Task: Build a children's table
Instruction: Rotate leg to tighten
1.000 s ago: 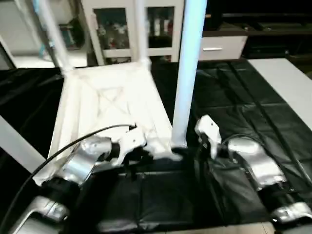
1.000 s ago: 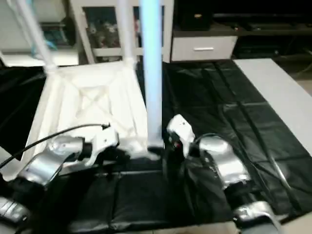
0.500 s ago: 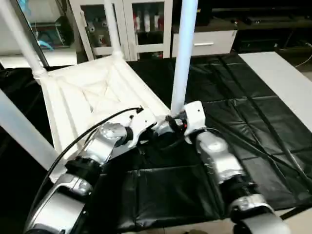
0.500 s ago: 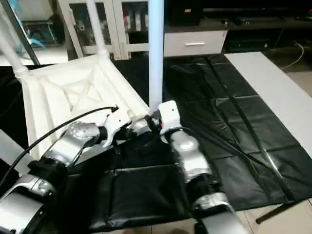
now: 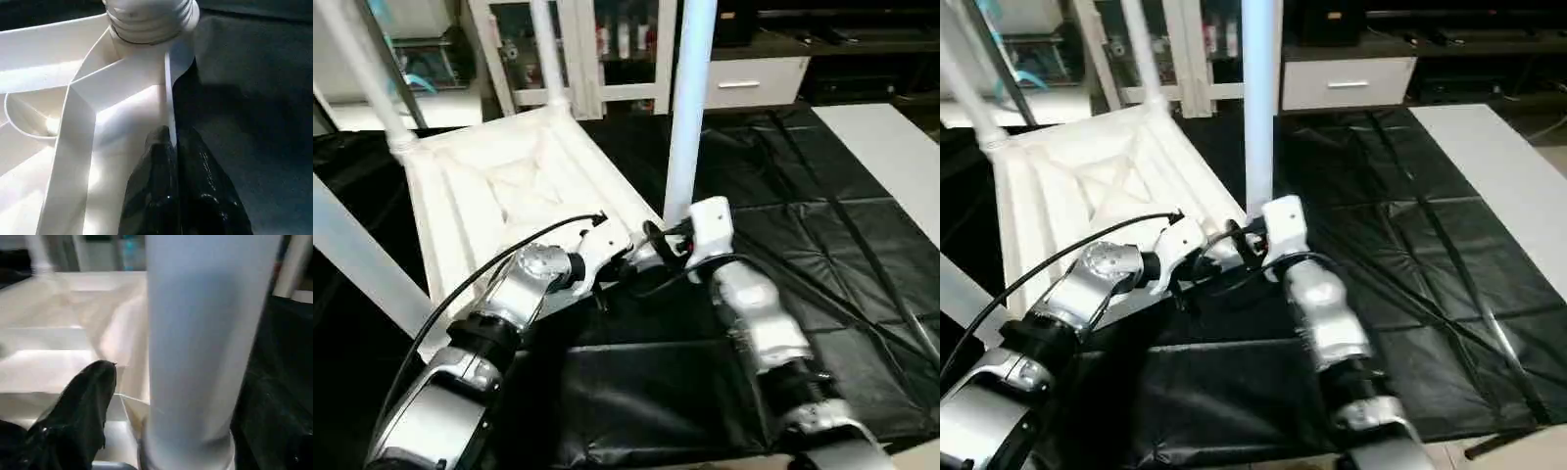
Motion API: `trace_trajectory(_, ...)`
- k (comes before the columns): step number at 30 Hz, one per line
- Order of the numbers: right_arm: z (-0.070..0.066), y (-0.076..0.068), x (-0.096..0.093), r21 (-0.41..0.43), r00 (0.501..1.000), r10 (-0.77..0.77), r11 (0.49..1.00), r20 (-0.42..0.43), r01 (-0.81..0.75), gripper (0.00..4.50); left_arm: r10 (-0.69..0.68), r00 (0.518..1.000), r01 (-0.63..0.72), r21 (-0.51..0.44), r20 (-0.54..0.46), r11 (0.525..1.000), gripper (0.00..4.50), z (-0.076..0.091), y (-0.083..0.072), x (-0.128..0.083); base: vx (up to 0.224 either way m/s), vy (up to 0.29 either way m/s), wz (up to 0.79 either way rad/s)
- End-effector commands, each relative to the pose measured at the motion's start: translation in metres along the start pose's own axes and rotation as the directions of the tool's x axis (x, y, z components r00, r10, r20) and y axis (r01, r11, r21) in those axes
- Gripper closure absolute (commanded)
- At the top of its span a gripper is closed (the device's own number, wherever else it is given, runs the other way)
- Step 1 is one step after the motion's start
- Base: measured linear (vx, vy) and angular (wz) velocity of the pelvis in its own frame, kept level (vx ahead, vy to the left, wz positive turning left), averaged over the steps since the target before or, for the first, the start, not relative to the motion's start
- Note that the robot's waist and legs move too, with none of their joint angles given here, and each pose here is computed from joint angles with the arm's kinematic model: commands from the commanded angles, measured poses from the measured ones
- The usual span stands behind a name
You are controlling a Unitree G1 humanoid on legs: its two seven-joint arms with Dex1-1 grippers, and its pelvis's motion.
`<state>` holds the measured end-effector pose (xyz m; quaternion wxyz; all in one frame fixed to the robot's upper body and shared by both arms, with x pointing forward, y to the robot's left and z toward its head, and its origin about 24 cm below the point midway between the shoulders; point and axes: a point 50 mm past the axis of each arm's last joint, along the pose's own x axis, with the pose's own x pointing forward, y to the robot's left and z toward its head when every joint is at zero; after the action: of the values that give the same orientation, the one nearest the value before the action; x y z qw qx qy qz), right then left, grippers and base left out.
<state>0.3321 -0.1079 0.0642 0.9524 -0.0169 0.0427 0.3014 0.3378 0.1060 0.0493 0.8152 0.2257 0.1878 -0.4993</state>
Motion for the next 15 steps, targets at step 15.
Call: trace_trajectory(15,-0.005,-0.024,-0.065,-0.038,0.825,0.501,0.849,-0.263,-0.527,0.30,-0.337,0.940,0.339,0.023,-0.047,0.941,4.50,-0.029,-0.035,-0.023,0.000,0.000,0.00)
